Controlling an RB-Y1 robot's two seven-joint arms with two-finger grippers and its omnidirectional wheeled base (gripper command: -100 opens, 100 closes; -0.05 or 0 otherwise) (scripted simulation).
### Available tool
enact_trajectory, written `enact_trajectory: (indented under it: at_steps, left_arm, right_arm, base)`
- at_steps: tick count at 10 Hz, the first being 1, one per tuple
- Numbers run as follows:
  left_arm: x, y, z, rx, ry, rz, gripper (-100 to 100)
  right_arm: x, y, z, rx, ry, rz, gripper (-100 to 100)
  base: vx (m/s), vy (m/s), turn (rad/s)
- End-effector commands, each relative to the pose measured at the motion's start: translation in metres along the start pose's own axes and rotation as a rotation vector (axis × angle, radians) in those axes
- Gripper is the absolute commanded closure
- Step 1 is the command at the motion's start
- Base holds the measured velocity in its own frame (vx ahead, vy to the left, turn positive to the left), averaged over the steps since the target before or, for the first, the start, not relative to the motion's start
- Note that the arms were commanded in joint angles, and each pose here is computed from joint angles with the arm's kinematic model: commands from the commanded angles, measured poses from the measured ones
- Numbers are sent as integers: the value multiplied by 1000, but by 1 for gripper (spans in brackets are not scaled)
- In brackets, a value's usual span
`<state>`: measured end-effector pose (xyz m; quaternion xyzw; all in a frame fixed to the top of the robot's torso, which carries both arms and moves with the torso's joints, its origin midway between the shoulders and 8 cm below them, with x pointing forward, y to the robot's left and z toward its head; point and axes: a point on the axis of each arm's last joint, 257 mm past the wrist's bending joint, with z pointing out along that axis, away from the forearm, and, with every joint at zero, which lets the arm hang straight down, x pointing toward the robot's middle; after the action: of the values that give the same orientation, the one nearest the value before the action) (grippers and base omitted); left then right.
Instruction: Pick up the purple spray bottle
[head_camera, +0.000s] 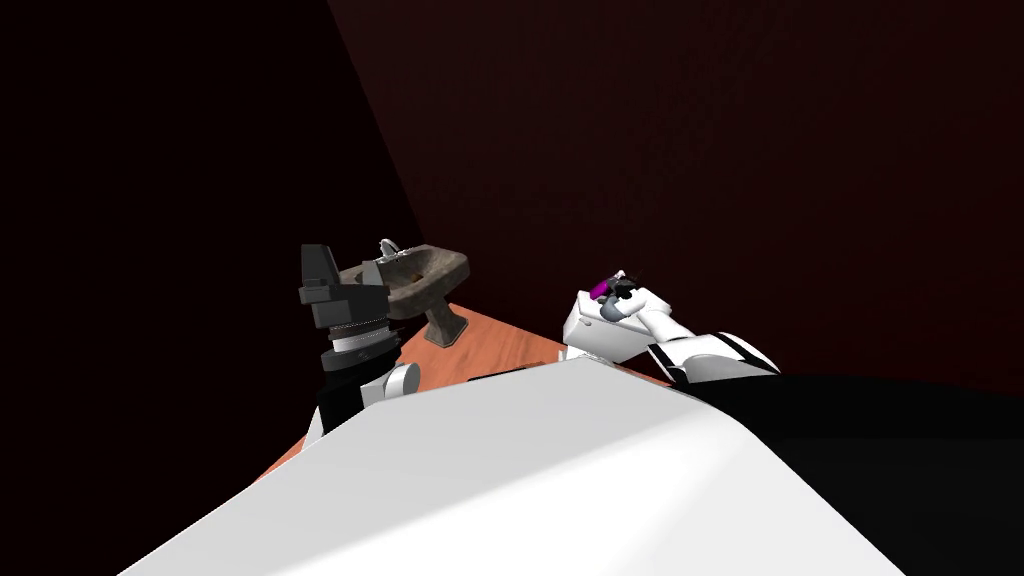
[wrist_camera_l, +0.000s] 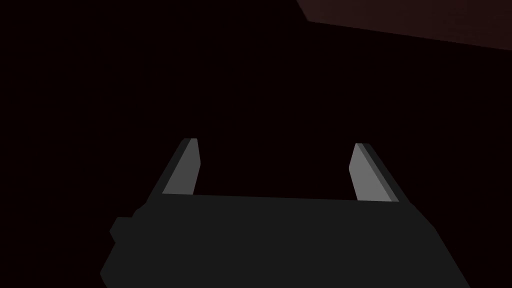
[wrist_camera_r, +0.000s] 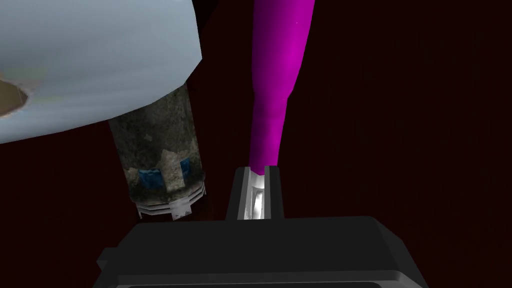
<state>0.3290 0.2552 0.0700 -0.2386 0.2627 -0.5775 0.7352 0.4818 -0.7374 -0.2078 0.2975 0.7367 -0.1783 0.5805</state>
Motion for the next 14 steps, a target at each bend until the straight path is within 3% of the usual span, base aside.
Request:
enact_trajectory:
  at_steps: [1, 2, 3, 5, 6, 7, 10, 11, 14]
  left_arm:
    - [0, 0, 0, 0, 0, 0, 0]
    - [0, 0, 0, 0, 0, 0, 0]
    - [0, 0, 0, 0, 0, 0, 0]
    - [0, 0, 0, 0, 0, 0, 0]
    - [0, 0, 0, 0, 0, 0, 0]
    - [0, 0, 0, 0, 0, 0, 0]
    - [0, 0, 0, 0, 0, 0, 0]
    - [0, 0, 0, 0, 0, 0, 0]
    - [0, 0, 0, 0, 0, 0, 0]
  right_arm:
    - [17, -7, -7, -4, 19, -24, 100]
    - [-15, -7, -12, -39, -35, 7, 100]
    - [-5, -5, -19, -59, -25, -15, 100]
    - [24, -34, -28, -24, 22, -45, 100]
    - [24, -34, -28, -24, 22, -45, 100]
    - [-4, -31, -35, -67, -22, -27, 100]
    - [22, -47, -49, -61, 20, -64, 100]
    - [-7, -42, -54, -100, -22, -45, 100]
    - [15, -46, -69, -115, 15, -79, 100]
  base:
    - [-10, 5, 21]
    - [147, 59, -265]
    - [208, 66, -199]
    - [60, 17, 49]
    - [-17, -1, 11]
    - [123, 62, -229]
    - [107, 41, -57]
    - [159, 62, -223]
    - [99, 41, -44]
